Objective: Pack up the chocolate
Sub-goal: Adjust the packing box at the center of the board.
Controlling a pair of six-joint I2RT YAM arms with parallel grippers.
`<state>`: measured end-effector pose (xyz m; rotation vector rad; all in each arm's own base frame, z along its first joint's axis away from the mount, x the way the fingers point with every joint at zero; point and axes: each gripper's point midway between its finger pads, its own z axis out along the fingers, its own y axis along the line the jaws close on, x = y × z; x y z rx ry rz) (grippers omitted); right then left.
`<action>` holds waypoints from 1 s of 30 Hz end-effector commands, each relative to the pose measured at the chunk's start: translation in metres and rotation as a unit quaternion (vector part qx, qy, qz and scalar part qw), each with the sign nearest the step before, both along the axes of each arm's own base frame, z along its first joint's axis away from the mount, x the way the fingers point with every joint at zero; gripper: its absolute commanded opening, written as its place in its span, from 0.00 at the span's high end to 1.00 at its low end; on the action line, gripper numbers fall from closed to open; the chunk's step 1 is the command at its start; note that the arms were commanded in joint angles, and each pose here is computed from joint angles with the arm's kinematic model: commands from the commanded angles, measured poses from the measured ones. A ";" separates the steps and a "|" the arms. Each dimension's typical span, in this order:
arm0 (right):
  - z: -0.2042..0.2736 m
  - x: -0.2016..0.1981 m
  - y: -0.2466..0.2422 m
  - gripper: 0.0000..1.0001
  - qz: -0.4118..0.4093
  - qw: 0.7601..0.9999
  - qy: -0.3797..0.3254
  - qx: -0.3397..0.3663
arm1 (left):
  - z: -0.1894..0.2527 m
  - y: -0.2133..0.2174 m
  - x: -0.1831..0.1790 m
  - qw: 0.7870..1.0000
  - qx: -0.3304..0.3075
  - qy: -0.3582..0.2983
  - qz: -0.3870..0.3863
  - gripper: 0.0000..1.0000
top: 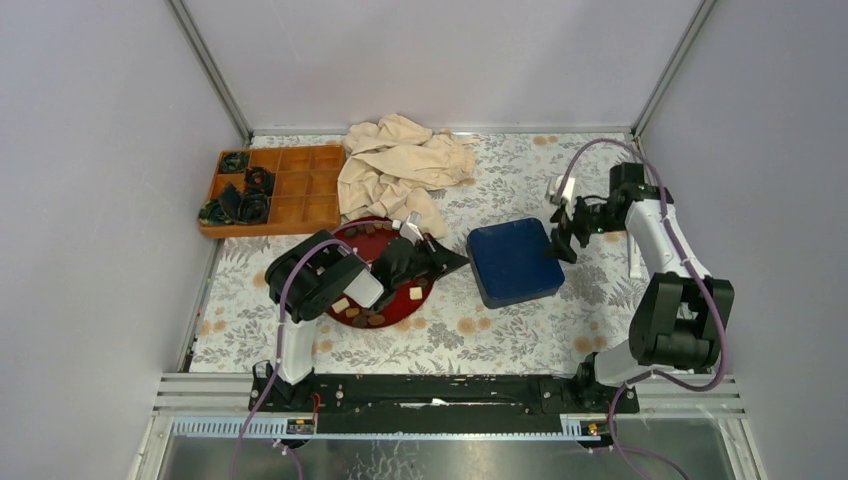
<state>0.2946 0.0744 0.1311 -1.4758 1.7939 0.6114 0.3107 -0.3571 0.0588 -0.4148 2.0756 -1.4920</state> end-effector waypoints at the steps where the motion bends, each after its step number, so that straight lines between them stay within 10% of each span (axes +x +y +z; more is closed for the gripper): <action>1: 0.016 0.036 0.000 0.06 -0.181 0.969 0.144 0.085 | 0.020 -0.002 0.010 0.999 -0.014 -0.047 -0.003 0.94; 11: -0.055 0.038 -0.012 0.13 -0.333 0.890 0.305 0.068 | 0.020 -0.007 0.014 0.998 -0.017 -0.050 -0.014 0.93; 30: -0.094 0.028 -0.008 0.42 -0.352 0.859 0.366 0.061 | 0.010 -0.019 0.022 0.999 -0.019 -0.037 -0.029 0.92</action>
